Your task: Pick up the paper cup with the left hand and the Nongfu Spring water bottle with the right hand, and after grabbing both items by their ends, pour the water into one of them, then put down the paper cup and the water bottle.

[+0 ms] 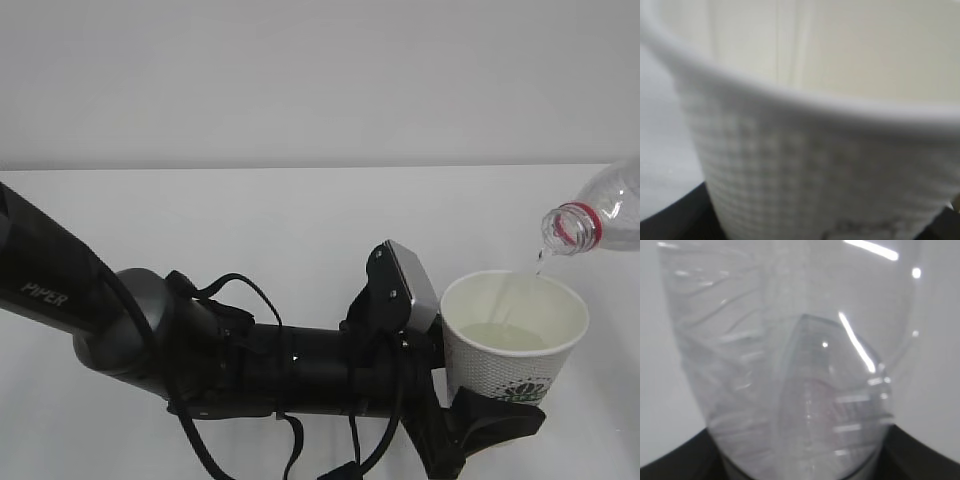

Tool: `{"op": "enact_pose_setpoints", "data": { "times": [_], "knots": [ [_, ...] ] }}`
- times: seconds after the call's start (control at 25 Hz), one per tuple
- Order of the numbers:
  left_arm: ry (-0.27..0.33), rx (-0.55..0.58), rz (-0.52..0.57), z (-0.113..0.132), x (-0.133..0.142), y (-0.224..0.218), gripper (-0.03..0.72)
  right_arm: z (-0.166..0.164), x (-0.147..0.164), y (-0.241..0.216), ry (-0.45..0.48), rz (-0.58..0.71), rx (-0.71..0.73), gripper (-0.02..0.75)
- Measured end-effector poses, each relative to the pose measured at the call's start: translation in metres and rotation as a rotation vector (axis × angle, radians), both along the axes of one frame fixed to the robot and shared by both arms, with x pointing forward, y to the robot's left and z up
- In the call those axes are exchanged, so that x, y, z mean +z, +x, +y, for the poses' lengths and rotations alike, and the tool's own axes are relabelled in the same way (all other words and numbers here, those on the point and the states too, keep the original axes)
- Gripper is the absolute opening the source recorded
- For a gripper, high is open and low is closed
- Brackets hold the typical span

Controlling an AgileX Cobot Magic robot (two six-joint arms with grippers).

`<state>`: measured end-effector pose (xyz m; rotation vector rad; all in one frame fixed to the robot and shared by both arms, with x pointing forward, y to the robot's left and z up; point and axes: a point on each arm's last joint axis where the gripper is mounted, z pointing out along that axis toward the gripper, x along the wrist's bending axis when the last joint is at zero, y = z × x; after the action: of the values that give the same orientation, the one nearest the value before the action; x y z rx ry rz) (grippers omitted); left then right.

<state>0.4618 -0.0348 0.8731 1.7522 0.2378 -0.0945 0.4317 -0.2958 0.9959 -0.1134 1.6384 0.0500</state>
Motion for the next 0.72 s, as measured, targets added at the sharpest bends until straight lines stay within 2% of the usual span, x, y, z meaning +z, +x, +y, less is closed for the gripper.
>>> {"op": "enact_pose_setpoints", "data": {
  "times": [0.72],
  "knots": [
    [0.0,0.0,0.0,0.0,0.0,0.0,0.543,0.0001,0.0011,0.0003,0.0,-0.01,0.001,0.43]
  ]
}}
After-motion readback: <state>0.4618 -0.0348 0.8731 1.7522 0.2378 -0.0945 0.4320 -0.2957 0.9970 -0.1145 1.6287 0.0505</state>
